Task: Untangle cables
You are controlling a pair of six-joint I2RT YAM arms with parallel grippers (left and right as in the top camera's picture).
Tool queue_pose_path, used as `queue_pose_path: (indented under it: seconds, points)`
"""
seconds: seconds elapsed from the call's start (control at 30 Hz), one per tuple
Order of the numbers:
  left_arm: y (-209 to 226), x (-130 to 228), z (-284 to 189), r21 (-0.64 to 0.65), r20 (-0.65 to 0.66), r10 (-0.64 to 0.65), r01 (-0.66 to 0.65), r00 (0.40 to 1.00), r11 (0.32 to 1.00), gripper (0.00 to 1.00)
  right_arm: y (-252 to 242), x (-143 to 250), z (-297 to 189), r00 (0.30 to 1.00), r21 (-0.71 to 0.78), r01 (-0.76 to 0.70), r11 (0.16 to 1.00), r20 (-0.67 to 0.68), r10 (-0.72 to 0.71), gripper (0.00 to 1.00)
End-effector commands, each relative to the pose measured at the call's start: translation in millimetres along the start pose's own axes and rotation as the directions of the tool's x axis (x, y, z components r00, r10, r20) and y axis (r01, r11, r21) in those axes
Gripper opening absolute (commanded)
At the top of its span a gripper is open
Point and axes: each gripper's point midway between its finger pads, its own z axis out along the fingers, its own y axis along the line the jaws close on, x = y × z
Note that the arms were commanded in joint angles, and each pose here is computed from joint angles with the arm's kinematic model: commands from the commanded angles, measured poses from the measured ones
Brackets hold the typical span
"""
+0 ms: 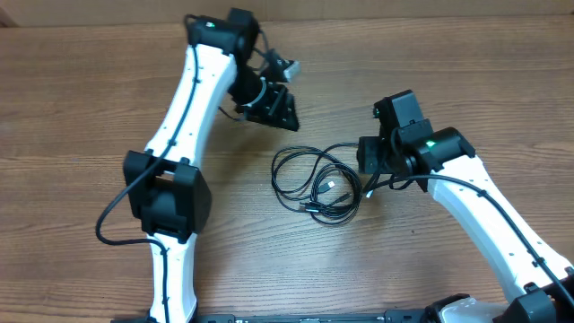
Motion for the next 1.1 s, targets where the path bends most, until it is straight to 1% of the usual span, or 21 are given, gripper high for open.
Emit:
queue_pose_path:
  seconds: [0.0, 0.07, 0.2, 0.27, 0.33, 0.4, 0.53, 0.73, 0.8, 1.07]
  points:
    - [-23.4, 1.6, 1.3, -0.042, 0.0, 0.083, -0.082, 0.997, 0.996, 0.49, -26.2, -20.4, -13.7, 0.986, 0.047, -0.151, 0.987, 0.073, 0.147, 0.66]
    - [-29.7, 4.6, 12.7, -0.048, -0.026, 0.104, -0.105, 0.994, 0.993, 0.49, -34.7, -24.0, -15.0, 0.979, 0.015, -0.194, 0.981, 0.064, 0.192, 0.71]
    - [-29.0, 13.8, 36.6, -0.131, -0.101, 0.143, -0.156, 0.985, 0.979, 0.49, -45.4, -31.1, -23.0, 0.977, -0.086, -0.206, 0.975, 0.033, 0.209, 0.72]
    - [-24.8, 18.2, 48.7, -0.18, -0.138, 0.16, -0.184, 0.977, 0.966, 0.52, -51.7, -32.6, -26.1, 0.973, -0.105, -0.227, 0.968, 0.027, 0.231, 0.72]
    - [-22.4, 20.7, 63.7, -0.206, -0.162, 0.182, -0.214, 0.97, 0.955, 0.55, -60.3, -32.0, -27.1, 0.966, -0.099, -0.253, 0.962, 0.022, 0.256, 0.72]
    - [-24.5, 21.4, 78.5, -0.202, -0.172, 0.217, -0.25, 0.961, 0.947, 0.55, -64.1, -30.7, -27.2, 0.963, -0.096, -0.265, 0.959, 0.017, 0.268, 0.73]
    - [-28.4, 20.0, 106.5, -0.193, -0.182, 0.325, -0.358, 0.928, 0.914, 0.58, -64.0, -29.3, -27.2, 0.963, -0.094, -0.266, 0.96, 0.011, 0.268, 0.73]
    - [-16.2, 11.3, 130.6, -0.297, -0.199, 0.418, -0.461, 0.887, 0.836, 0.58, -64.2, -27.3, -27.1, 0.963, -0.091, -0.267, 0.959, 0.003, 0.268, 0.74]
    - [-16.5, 10.0, 138.3, -0.297, -0.2, 0.454, -0.495, 0.868, 0.816, 0.58, -64.4, -26.2, -27.1, 0.963, -0.089, -0.268, 0.959, -0.001, 0.269, 0.74]
    - [-8.2, 9.8, 152.5, -0.307, -0.189, 0.473, -0.51, 0.86, 0.804, 0.59, -64.7, -22.6, -27.0, 0.963, -0.084, -0.271, 0.959, -0.015, 0.27, 0.74]
